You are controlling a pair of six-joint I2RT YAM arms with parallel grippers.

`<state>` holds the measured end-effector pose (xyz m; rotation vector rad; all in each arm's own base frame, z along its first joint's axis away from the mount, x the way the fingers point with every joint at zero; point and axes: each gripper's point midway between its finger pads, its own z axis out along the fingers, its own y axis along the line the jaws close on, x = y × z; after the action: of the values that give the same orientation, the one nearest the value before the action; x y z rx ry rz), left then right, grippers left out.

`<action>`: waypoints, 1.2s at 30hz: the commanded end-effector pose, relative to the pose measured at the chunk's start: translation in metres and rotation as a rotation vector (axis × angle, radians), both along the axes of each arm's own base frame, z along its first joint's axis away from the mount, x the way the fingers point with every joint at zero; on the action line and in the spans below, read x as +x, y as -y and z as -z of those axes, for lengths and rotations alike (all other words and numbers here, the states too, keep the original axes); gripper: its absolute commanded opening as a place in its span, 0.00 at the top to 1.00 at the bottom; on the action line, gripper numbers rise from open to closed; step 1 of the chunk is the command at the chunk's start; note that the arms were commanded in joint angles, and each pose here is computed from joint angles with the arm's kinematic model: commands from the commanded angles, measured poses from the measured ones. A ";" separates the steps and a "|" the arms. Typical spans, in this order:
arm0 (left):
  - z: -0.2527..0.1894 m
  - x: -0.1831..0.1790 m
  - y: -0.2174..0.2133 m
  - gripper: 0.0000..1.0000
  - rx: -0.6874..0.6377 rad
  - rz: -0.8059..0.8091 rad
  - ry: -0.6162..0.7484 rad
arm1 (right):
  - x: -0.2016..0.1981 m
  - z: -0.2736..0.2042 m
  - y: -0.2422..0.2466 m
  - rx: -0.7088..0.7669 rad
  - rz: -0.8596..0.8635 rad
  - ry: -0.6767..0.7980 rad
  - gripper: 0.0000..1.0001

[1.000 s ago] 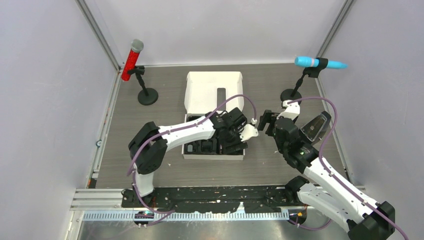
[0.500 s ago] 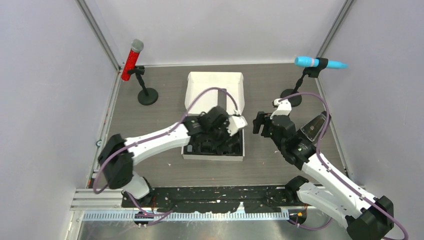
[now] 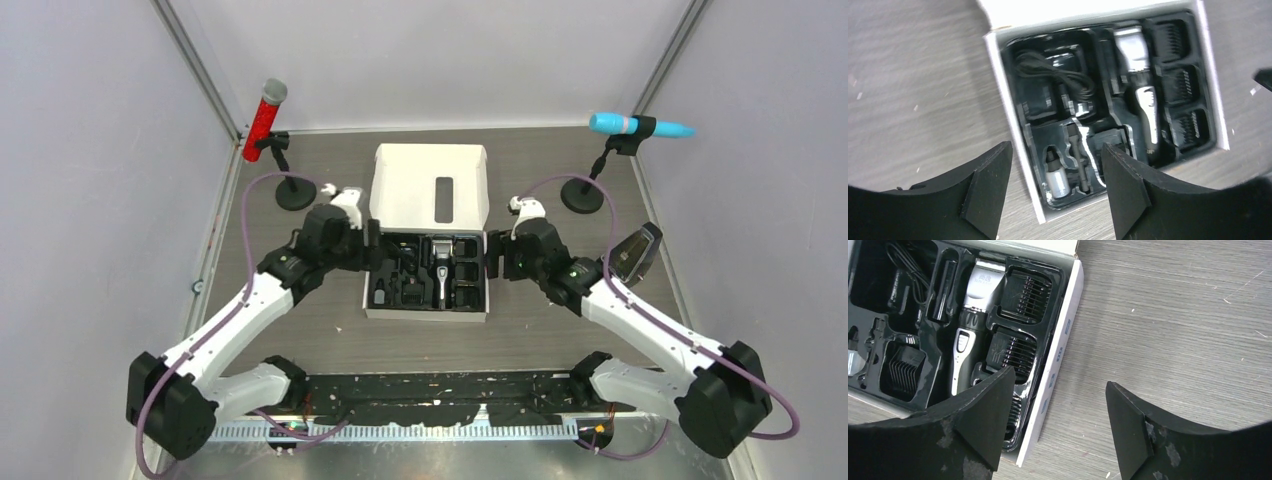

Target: Sort the hair-cutting tools

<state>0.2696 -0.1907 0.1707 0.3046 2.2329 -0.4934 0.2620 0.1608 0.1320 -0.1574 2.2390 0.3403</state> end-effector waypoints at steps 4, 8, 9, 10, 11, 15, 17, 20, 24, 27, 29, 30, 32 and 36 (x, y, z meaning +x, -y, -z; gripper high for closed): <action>0.023 0.005 -0.062 0.31 -0.161 -0.339 -0.141 | 0.042 -0.034 -0.010 0.076 0.037 0.035 0.20; -0.004 0.032 -0.076 0.31 -0.219 -0.429 -0.116 | 0.073 -0.045 -0.002 0.158 0.096 0.041 0.13; -0.014 0.042 -0.074 0.31 -0.230 -0.428 -0.101 | 0.082 -0.048 0.003 0.178 0.114 0.047 0.12; -0.023 0.053 -0.073 0.31 -0.234 -0.426 -0.089 | 0.090 -0.047 0.000 0.197 0.113 0.033 0.12; -0.031 0.065 -0.071 0.31 -0.238 -0.433 -0.081 | 0.097 -0.050 0.001 0.224 0.109 0.035 0.12; -0.036 0.113 -0.059 0.31 -0.237 -0.450 -0.141 | 0.126 -0.047 -0.006 0.275 0.100 0.004 0.11; -0.031 0.136 -0.053 0.31 -0.227 -0.450 -0.186 | 0.141 -0.036 -0.010 0.286 0.100 -0.030 0.11; -0.020 0.166 -0.047 0.31 -0.198 -0.455 -0.239 | 0.162 -0.036 -0.015 0.331 0.095 -0.038 0.11; -0.006 0.198 -0.042 0.32 -0.175 -0.450 -0.281 | 0.186 -0.025 -0.017 0.362 0.119 -0.057 0.11; 0.005 0.213 -0.043 0.32 -0.142 -0.461 -0.307 | 0.201 -0.015 -0.022 0.363 0.115 -0.076 0.11; 0.014 0.218 -0.046 0.32 -0.108 -0.471 -0.335 | 0.208 -0.008 -0.023 0.360 0.118 -0.089 0.11; 0.017 0.221 -0.044 0.32 -0.102 -0.461 -0.348 | 0.209 -0.006 -0.024 0.361 0.114 -0.093 0.11; 0.025 0.225 -0.038 0.32 -0.107 -0.442 -0.379 | 0.214 -0.001 -0.028 0.365 0.103 -0.105 0.11; 0.038 0.226 -0.021 0.33 -0.161 -0.385 -0.451 | 0.221 0.012 -0.038 0.390 0.076 -0.141 0.11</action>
<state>0.5000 -0.1582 0.1319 -0.3866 2.5281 -0.4656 0.4653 0.1842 0.1021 0.1925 2.3232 0.6623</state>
